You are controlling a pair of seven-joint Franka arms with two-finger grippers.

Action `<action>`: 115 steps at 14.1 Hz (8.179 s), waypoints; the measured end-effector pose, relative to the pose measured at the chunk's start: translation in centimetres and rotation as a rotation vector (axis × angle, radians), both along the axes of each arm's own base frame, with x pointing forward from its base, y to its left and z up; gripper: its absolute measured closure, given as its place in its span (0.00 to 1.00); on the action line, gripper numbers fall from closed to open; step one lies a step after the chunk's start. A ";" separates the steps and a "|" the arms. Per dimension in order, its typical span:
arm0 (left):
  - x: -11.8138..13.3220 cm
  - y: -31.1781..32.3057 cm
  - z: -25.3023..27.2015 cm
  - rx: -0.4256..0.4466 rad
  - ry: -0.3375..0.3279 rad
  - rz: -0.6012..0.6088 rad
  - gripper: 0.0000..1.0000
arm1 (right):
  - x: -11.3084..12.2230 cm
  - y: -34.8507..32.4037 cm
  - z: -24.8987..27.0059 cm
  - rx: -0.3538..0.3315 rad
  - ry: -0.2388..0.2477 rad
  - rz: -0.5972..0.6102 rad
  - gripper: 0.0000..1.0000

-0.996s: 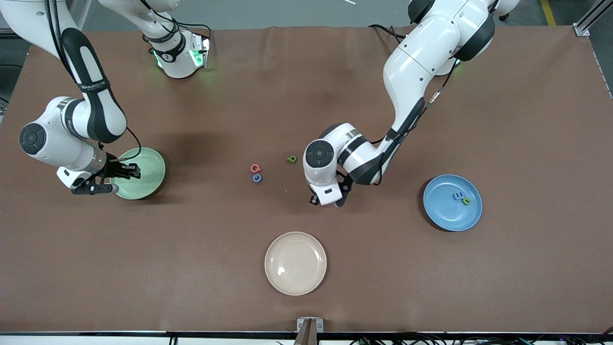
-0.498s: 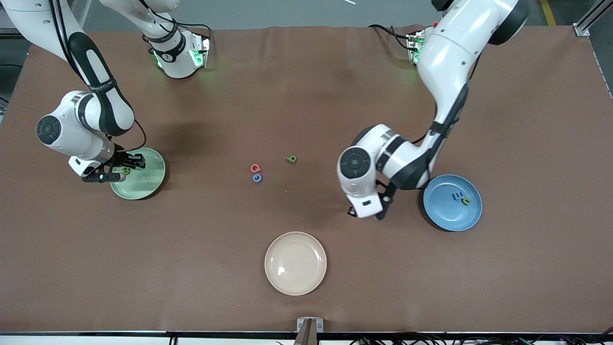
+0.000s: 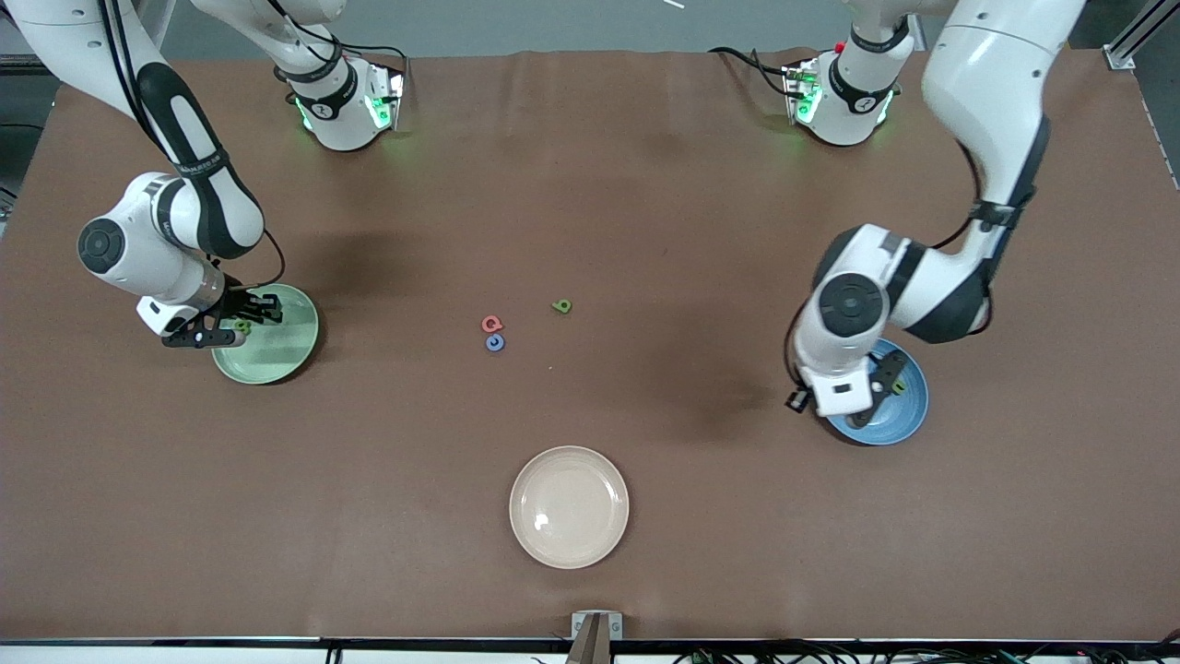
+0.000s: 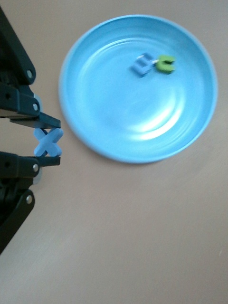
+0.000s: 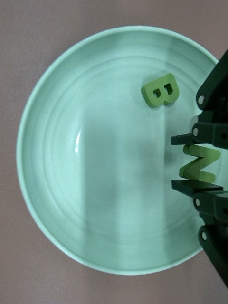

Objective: Sort upper and lower case letters into plates
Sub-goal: 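Move the left gripper to the green q while the right reaches the c, then grasp the q with the left gripper while the right gripper grasps the c, then carry the q to the blue plate while the right gripper carries the c, then release the c on the green plate while the left arm withdraws to rest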

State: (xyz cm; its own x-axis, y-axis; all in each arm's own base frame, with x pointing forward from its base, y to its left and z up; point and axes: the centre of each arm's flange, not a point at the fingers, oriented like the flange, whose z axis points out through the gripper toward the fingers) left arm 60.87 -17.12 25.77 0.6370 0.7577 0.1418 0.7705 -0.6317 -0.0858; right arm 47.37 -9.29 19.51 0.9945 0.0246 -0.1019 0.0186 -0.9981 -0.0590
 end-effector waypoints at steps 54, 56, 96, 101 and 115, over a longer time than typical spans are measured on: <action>-14.0 -38.8 -8.4 -0.227 0.122 0.354 0.69 | 5.8 42.0 -1.8 -0.031 -0.016 -0.269 0.55; -12.1 -37.1 -7.6 -0.216 0.095 0.371 0.69 | 5.8 42.0 -1.8 -0.030 -0.016 -0.269 0.60; 3.8 11.9 5.7 -0.074 0.143 -0.275 0.00 | 2.6 3.6 0.4 0.000 -0.027 0.080 0.67; 5.9 12.7 18.8 -0.030 0.084 -0.298 0.00 | 2.5 3.5 -0.5 -0.008 -0.039 0.079 0.67; 1.9 18.7 32.5 -0.012 0.110 -0.657 0.00 | 5.2 9.3 6.9 0.025 0.087 0.019 0.00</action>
